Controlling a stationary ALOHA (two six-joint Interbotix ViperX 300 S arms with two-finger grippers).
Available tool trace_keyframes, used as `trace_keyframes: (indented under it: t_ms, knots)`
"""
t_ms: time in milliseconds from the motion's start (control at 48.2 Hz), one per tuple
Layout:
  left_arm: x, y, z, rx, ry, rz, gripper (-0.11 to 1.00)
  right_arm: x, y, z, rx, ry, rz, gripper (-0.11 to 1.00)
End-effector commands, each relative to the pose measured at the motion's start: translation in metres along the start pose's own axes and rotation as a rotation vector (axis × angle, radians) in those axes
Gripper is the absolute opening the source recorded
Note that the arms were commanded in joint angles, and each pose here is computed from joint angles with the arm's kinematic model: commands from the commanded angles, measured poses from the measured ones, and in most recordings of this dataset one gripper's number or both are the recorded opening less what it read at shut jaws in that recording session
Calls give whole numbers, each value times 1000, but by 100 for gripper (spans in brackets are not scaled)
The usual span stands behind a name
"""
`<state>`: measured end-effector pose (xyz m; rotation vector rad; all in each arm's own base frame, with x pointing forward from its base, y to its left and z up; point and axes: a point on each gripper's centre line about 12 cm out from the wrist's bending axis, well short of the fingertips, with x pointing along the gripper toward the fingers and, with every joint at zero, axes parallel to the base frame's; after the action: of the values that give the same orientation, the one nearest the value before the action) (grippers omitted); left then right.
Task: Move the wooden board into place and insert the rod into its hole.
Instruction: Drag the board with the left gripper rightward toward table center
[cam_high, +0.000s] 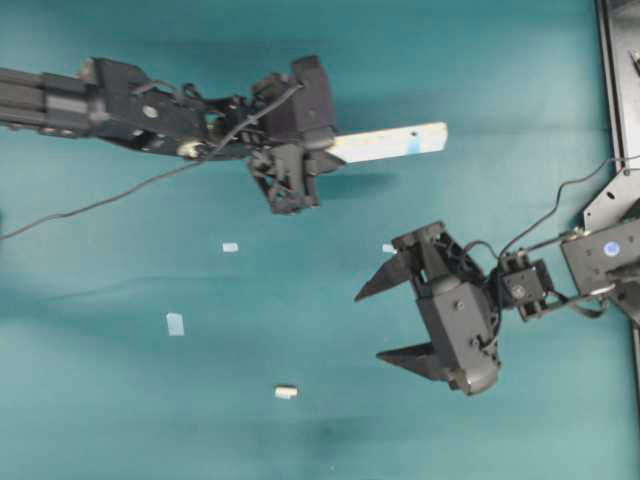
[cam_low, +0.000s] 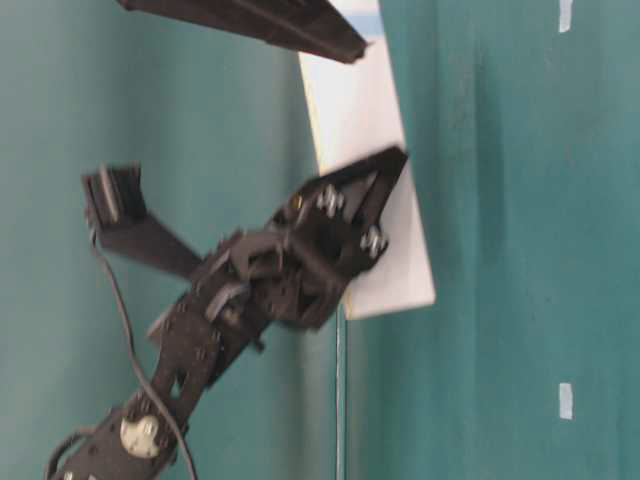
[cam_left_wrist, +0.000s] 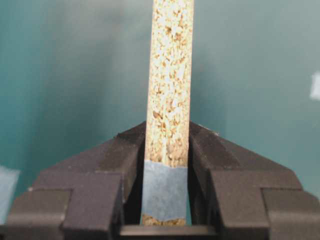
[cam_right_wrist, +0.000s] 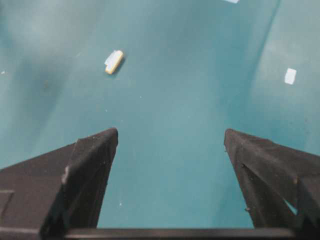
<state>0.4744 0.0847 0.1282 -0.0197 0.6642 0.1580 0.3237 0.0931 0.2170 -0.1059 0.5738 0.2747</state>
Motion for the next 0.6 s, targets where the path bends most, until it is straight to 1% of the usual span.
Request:
trace_keyframes:
  t_ms: [0,187,415,498,581]
  knots:
    - [1,-13,28,-10,-67,-21,21,-8,0,10,-1,-29,-1,94]
    - [15,-42,39,-22,-68,-70,21,-13,0,12,1,-37,-2,94]
    - [22,-68,47,-4,-74,-110,21,-17,0,14,4,-45,-3,94]
    - [24,-74,48,-12,-76,-120,21,-18,0,14,17,-42,-3,94]
    - [28,-80,46,-32,-69,-128,21,-20,0,13,29,-40,-3,93]
